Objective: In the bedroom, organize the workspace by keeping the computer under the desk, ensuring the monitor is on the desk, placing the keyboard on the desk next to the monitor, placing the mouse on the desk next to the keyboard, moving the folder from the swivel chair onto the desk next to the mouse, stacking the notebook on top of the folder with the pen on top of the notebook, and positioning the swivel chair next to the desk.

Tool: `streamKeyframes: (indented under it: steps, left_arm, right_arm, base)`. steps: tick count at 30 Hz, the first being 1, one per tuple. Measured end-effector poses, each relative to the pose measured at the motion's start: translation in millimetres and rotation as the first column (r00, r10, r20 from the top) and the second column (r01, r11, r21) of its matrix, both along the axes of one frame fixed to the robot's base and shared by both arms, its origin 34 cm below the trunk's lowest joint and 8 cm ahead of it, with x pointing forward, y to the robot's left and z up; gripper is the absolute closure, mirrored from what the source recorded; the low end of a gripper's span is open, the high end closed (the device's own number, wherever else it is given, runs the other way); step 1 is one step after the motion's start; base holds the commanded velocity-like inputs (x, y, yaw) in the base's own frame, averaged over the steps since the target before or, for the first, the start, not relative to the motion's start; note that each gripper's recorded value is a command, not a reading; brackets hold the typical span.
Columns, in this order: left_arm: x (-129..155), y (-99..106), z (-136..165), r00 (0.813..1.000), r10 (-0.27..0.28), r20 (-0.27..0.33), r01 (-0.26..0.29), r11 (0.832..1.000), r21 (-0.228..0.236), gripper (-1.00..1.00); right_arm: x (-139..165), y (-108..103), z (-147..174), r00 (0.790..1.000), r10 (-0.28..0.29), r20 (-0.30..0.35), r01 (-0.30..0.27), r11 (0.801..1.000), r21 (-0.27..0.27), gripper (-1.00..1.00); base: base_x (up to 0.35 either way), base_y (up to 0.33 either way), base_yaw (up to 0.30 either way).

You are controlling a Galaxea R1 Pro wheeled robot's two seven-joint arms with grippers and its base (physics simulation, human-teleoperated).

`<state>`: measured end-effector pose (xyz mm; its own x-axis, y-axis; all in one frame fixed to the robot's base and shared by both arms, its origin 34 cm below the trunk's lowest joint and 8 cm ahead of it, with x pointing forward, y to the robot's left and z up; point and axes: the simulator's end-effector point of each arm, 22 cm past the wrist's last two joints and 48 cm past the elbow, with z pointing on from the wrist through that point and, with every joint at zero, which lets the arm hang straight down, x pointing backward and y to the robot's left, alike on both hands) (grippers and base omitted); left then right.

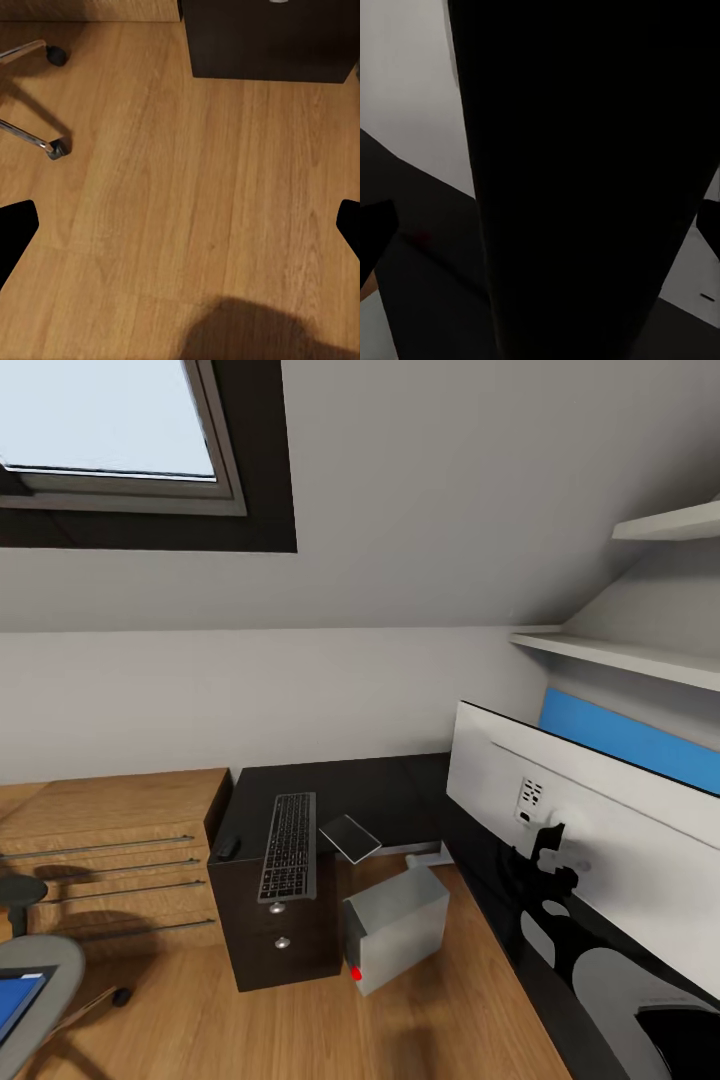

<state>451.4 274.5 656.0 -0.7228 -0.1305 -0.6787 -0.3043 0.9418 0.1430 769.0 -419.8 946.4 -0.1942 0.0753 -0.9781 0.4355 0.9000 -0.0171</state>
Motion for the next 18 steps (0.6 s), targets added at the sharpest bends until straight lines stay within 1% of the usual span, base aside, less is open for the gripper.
streamKeyframes:
  steps: [1, 18]
  left_arm:
    - [0.0, 0.0, 0.0, 1.000, 0.000, 0.000, 0.000, 1.000, 0.000, -1.00]
    - [-0.2, 0.1, -0.1, 1.000, 0.000, 0.000, 0.000, 1.000, 0.000, -1.00]
  right_arm:
    - [0.0, 0.2, -0.1, 1.000, 0.000, 0.000, 0.000, 1.000, 0.000, 1.00]
    - [-0.5, -1.7, 0.3, 1.000, -0.007, 0.002, 0.007, 1.000, 0.004, 1.00]
  base:
    - [0.000, 0.000, 0.000]
    - [0.000, 0.000, 0.000]
